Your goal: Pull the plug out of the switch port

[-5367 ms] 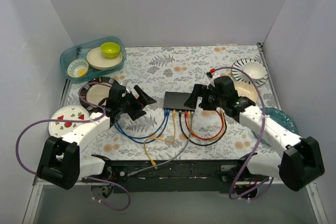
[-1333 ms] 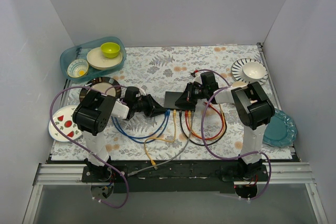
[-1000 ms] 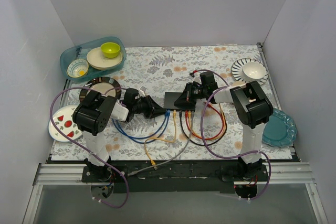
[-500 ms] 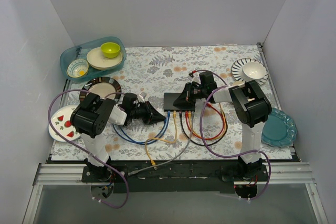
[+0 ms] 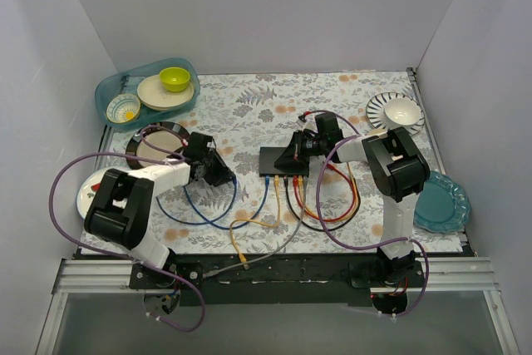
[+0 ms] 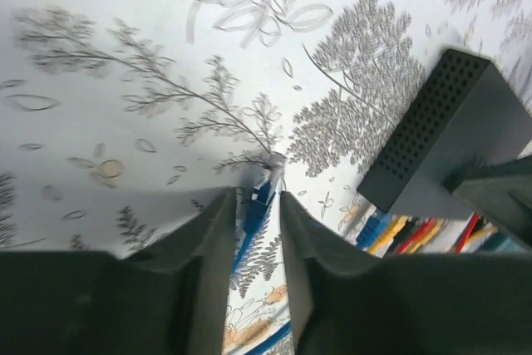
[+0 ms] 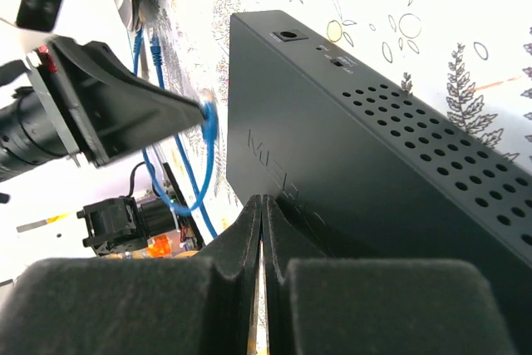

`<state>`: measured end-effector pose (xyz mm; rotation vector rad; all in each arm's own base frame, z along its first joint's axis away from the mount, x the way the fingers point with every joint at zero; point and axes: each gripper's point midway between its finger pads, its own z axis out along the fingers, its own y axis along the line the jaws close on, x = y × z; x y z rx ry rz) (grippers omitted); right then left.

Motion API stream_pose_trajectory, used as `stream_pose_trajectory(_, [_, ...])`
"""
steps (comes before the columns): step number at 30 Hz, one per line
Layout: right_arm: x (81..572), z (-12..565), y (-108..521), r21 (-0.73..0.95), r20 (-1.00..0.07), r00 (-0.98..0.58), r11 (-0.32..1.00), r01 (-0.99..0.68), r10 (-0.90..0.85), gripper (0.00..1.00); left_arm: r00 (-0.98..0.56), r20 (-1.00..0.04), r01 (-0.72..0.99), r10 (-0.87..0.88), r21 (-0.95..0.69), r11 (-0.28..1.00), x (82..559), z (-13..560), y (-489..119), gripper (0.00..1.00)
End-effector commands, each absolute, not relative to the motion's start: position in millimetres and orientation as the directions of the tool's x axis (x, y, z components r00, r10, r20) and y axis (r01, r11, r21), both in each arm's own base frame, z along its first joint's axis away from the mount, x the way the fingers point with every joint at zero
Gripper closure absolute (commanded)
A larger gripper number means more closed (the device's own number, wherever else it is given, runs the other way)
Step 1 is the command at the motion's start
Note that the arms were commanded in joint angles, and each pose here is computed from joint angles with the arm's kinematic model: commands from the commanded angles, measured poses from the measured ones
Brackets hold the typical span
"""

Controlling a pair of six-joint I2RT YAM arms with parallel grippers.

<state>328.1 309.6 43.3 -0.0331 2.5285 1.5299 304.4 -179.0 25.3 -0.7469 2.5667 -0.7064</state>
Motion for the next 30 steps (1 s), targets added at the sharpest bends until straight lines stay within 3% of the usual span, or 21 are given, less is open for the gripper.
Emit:
stream_pose_trajectory(1, [323.4, -0.9, 295.0, 0.799, -0.137, -0.987, 0.598, -0.057, 0.089, 0.95, -0.707, -0.358, -0.448, -0.61, -0.441, 0.778, 311.6, 45.8, -137.9, 0.64])
stream_pose_trajectory(2, [323.3, -0.7, 294.8, 0.798, -0.136, -0.987, 0.6, -0.056, 0.088, 0.95, -0.693, -0.382, -0.411, -0.612, -0.487, 0.77, 320.8, 58.1, -143.3, 0.55])
stream_pose_trajectory(4, [323.2, -1.0, 293.7, 0.796, -0.136, -0.987, 0.603, -0.056, 0.089, 0.95, -0.723, -0.358, -0.312, -0.591, -0.593, 0.742, 328.3, 81.9, -168.1, 0.5])
stream_pose_trajectory(8, [321.3, -3.4, 293.1, 0.793, -0.132, -0.987, 0.607, -0.052, 0.087, 0.95, -0.797, -0.266, -0.112, -0.542, -0.817, 0.565, 334.4, 118.5, -224.6, 0.48])
stream_pose_trajectory(11, [320.6, -3.8, 292.7, 0.792, -0.131, -0.987, 0.608, -0.051, 0.088, 0.95, -0.858, -0.216, -0.043, -0.465, -0.873, 0.485, 322.9, 122.1, -256.8, 0.48])
stream_pose_trajectory(18, [319.7, -3.5, 292.3, 0.792, -0.129, -0.988, 0.608, -0.048, 0.09, 0.95, -0.94, -0.176, 0.006, -0.294, -0.866, 0.5, 285.7, 88.7, -299.3, 0.56])
stream_pose_trajectory(30, [319.7, -1.6, 292.5, 0.795, -0.134, -0.987, 0.605, -0.052, 0.091, 0.95, -0.909, -0.162, -0.118, -0.384, -0.784, 0.61, 288.2, 48.1, -277.5, 0.58])
